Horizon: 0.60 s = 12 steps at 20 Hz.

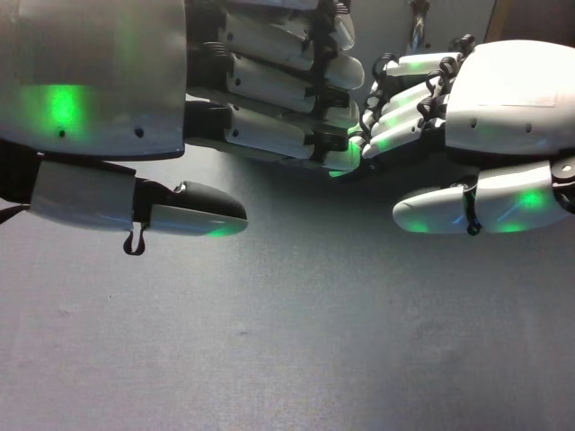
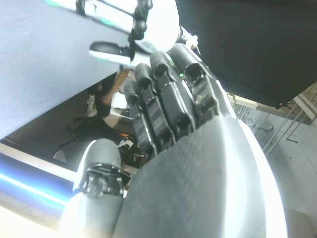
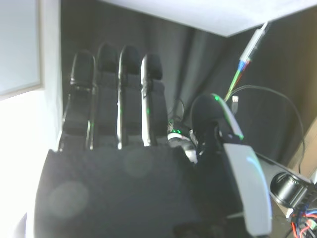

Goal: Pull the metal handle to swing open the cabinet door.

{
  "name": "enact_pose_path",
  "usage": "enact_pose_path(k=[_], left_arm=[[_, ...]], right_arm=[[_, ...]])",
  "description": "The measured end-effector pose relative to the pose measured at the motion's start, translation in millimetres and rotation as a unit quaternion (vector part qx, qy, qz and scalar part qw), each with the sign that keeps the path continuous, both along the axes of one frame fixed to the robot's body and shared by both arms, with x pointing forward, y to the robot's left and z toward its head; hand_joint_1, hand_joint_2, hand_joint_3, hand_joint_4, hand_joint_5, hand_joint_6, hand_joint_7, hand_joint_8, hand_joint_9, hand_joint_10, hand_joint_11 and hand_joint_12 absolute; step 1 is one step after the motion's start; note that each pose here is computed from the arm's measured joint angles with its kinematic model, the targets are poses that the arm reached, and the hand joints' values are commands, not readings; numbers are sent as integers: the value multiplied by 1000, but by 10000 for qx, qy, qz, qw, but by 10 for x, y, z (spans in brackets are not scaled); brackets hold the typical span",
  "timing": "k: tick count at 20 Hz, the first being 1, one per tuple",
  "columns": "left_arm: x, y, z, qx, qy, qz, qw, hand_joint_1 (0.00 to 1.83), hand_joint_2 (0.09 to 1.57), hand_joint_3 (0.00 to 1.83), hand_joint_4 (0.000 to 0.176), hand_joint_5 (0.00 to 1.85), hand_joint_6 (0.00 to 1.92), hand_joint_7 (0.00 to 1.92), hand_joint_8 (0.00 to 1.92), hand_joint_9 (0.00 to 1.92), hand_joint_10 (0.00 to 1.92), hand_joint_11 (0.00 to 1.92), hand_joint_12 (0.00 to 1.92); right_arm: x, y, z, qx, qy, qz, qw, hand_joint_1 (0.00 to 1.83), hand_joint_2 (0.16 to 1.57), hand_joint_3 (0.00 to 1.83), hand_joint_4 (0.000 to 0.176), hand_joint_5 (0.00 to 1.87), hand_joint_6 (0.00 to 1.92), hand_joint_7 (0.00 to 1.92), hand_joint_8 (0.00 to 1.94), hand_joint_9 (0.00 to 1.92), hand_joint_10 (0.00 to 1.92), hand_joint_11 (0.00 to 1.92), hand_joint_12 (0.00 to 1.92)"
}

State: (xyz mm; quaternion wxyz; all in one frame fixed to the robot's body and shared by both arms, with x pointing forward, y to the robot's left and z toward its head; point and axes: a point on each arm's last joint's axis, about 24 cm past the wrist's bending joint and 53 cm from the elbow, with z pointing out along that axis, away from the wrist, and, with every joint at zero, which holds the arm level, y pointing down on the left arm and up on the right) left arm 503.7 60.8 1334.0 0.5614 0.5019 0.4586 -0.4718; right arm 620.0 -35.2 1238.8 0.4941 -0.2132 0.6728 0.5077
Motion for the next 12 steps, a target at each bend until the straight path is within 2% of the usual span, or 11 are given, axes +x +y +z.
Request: enact_pose_path(k=[4, 8, 9, 12], left_arm=[[2, 0, -1, 1, 2, 4, 10000, 0, 1569, 20, 0, 578, 3, 567, 2, 491, 2, 83, 846], [0, 0, -1, 1, 1, 0, 10000, 0, 1571, 28, 0, 579, 0, 564, 0, 486, 0, 100, 814], [0, -1, -1, 1, 1, 0, 10000, 0, 1571, 28, 0, 576, 0, 560, 0, 483, 0, 102, 814], [1, 0, -1, 1, 1, 2, 10000, 0, 1564, 21, 0, 564, 0, 551, 0, 471, 0, 92, 817]], right_arm=[[144, -63, -97, -146, 136, -321, 9993, 0, 1531, 2, 0, 543, 4, 549, 4, 473, 1, 41, 1025], [254, -141, -116, -96, 306, -568, 9979, 0, 1529, 0, 0, 540, 2, 558, 6, 477, 2, 40, 1024], [314, -184, -146, -106, 411, -724, 9965, 0, 1524, 0, 0, 529, 1, 549, 1, 468, 1, 17, 1051], [379, -261, -212, -124, 575, -923, 9940, 0, 1524, 0, 0, 530, 6, 541, 2, 467, 3, 20, 1055]])
